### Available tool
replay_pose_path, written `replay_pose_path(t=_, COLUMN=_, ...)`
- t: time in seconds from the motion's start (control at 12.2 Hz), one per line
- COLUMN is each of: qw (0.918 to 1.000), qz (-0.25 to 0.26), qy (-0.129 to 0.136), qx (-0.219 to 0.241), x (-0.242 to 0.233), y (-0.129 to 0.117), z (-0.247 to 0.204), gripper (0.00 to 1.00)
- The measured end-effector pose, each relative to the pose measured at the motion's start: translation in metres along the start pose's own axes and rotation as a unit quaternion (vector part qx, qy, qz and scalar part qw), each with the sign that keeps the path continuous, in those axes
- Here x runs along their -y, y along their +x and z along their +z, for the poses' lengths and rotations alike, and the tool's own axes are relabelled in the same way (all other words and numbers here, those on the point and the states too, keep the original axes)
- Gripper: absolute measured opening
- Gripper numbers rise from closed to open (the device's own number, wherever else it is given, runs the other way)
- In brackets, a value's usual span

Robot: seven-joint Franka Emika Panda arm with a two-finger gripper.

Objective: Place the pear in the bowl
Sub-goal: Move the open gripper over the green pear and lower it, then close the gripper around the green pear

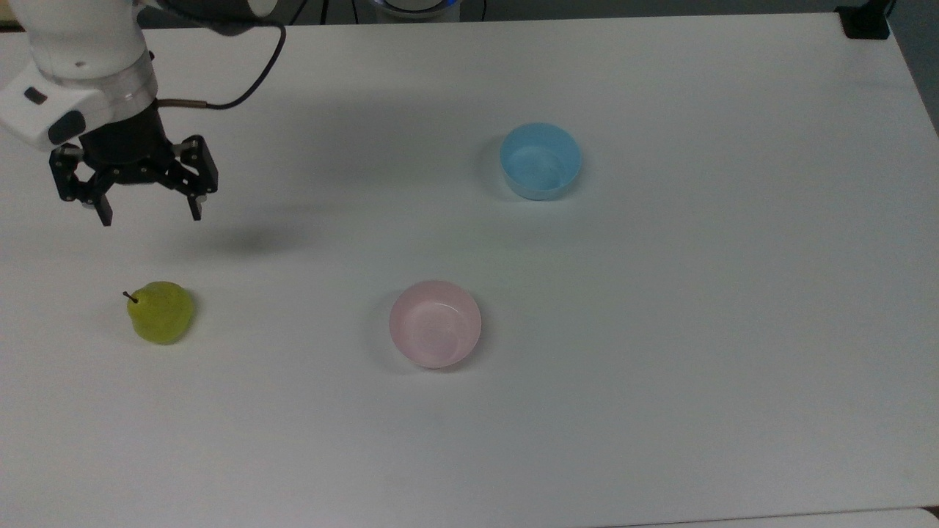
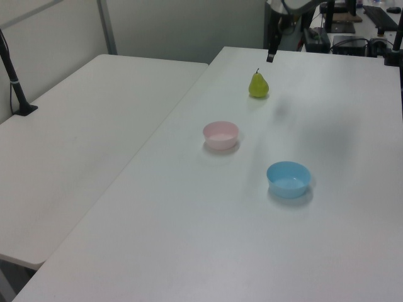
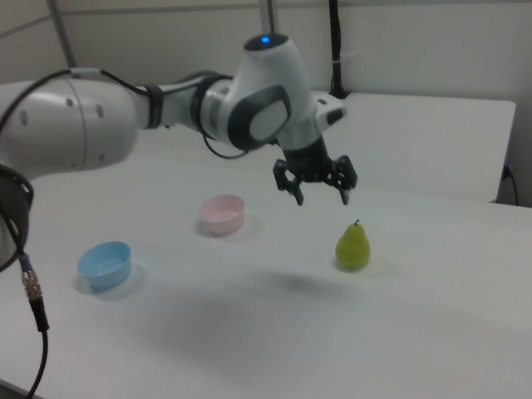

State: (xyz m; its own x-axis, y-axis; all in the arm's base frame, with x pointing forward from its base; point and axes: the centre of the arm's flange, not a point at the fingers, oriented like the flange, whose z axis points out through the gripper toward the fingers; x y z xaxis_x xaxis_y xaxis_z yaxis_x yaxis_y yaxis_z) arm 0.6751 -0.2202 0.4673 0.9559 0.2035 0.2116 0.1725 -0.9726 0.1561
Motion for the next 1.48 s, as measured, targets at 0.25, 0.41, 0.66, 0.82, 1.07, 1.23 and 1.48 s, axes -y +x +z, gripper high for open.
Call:
replay_pose_path(t=0.25, qw=0.9996, qz=0.004, qy=-0.022, qx=-0.017, x=-0.011, y=0.003, z=0.05, gripper=1.0)
replay_pose_path(t=0.41, qw=0.9994, qz=0.004, qy=-0.03, qx=-0.018, x=-0.014, y=0.001, z=0.077, gripper=1.0)
replay_pose_path(t=0.66, qw=0.9991, qz=0.006, qy=-0.035, qx=-0.024, x=-0.012, y=0.001, z=0.105, gripper=1.0)
replay_pose_path(t=0.82, qw=0.9986, qz=0.006, qy=-0.041, qx=-0.031, x=-0.011, y=0.002, z=0.121, gripper=1.0)
replay_pose_path(t=1.07, qw=0.9989, qz=0.004, qy=-0.039, qx=-0.026, x=-0.007, y=0.001, z=0.135, gripper=0.78)
replay_pose_path(t=1.23, qw=0.9987, qz=0.004, qy=-0.041, qx=-0.03, x=-0.007, y=0.003, z=0.134, gripper=0.64)
replay_pose_path(t=1.48, qw=0.9987, qz=0.003, qy=-0.041, qx=-0.031, x=-0.007, y=0.004, z=0.133, gripper=0.61)
